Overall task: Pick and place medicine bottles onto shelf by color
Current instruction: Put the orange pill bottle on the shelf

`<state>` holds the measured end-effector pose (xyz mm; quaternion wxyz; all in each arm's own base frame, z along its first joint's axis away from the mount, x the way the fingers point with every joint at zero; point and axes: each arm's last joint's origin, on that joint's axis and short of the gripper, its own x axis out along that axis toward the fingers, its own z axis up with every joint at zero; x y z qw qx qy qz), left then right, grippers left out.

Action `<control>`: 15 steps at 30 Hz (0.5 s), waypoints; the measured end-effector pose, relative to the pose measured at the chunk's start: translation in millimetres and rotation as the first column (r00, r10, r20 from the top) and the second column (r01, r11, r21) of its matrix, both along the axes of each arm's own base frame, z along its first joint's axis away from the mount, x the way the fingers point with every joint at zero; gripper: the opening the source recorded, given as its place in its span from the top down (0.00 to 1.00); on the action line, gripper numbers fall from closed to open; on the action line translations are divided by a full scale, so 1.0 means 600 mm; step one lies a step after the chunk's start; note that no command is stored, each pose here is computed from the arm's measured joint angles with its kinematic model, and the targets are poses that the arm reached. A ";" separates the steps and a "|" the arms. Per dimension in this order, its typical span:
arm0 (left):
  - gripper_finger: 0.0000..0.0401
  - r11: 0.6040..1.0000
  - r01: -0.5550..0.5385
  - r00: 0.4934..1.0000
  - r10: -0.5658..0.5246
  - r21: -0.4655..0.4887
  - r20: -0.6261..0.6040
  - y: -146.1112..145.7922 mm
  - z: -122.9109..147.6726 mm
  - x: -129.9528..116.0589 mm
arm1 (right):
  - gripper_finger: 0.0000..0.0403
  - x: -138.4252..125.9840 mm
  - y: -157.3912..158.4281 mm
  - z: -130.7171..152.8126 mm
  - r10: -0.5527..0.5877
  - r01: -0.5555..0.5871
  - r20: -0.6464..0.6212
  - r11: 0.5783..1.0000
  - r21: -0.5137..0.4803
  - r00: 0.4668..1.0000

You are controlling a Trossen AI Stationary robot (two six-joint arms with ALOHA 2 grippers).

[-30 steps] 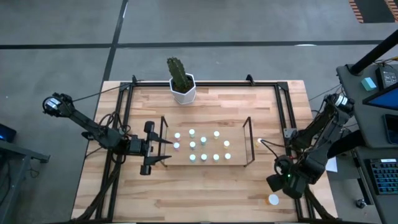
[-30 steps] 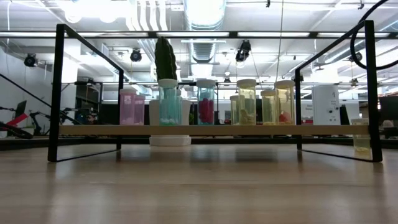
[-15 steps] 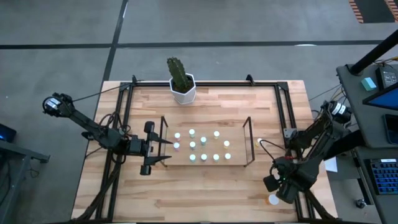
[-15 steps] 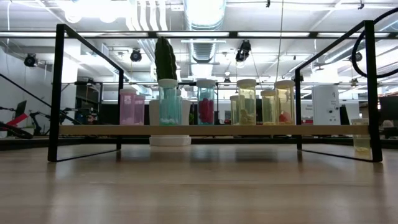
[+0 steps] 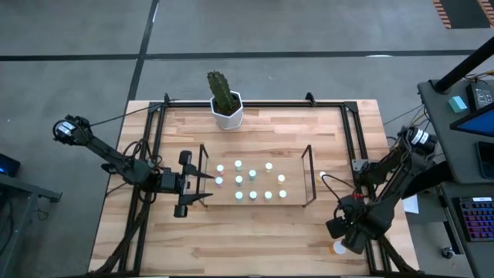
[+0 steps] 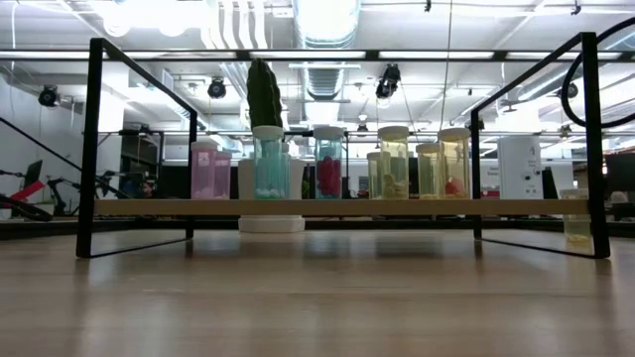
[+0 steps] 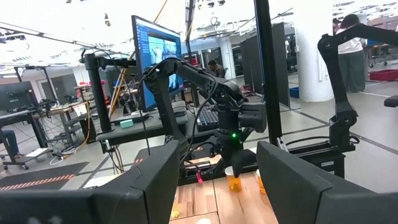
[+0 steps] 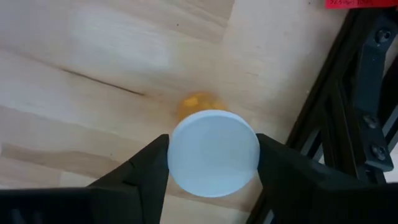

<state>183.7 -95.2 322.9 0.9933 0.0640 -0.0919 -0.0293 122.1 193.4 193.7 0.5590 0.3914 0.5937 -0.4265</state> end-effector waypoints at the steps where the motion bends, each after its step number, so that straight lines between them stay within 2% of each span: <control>1: 0.51 1.000 0.000 1.000 0.000 0.000 0.000 0.000 0.000 0.000 | 0.51 0.000 0.000 0.002 0.001 -0.001 0.002 1.000 0.005 1.000; 3: 0.51 1.000 0.000 1.000 0.000 0.000 0.000 0.000 0.000 0.000 | 0.51 -0.001 -0.002 0.007 0.026 -0.026 0.012 0.999 0.027 1.000; 7: 0.51 1.000 -0.003 1.000 0.003 0.000 0.000 0.000 0.000 0.000 | 0.48 0.000 0.004 0.033 0.124 -0.128 0.035 0.982 0.139 0.992; 11: 0.51 1.000 -0.017 1.000 0.017 -0.003 -0.002 0.001 0.000 0.000 | 0.48 0.012 0.023 0.085 0.270 -0.298 0.149 0.931 0.212 0.951; 13: 0.51 1.000 -0.017 1.000 0.017 -0.003 -0.002 0.001 0.000 0.000 | 0.49 0.022 0.034 0.115 0.331 -0.382 0.248 0.903 0.197 0.911; 15: 0.51 1.000 -0.017 1.000 0.017 -0.003 -0.002 0.001 0.000 0.000 | 0.50 0.035 0.040 0.141 0.376 -0.443 0.346 0.886 0.137 0.860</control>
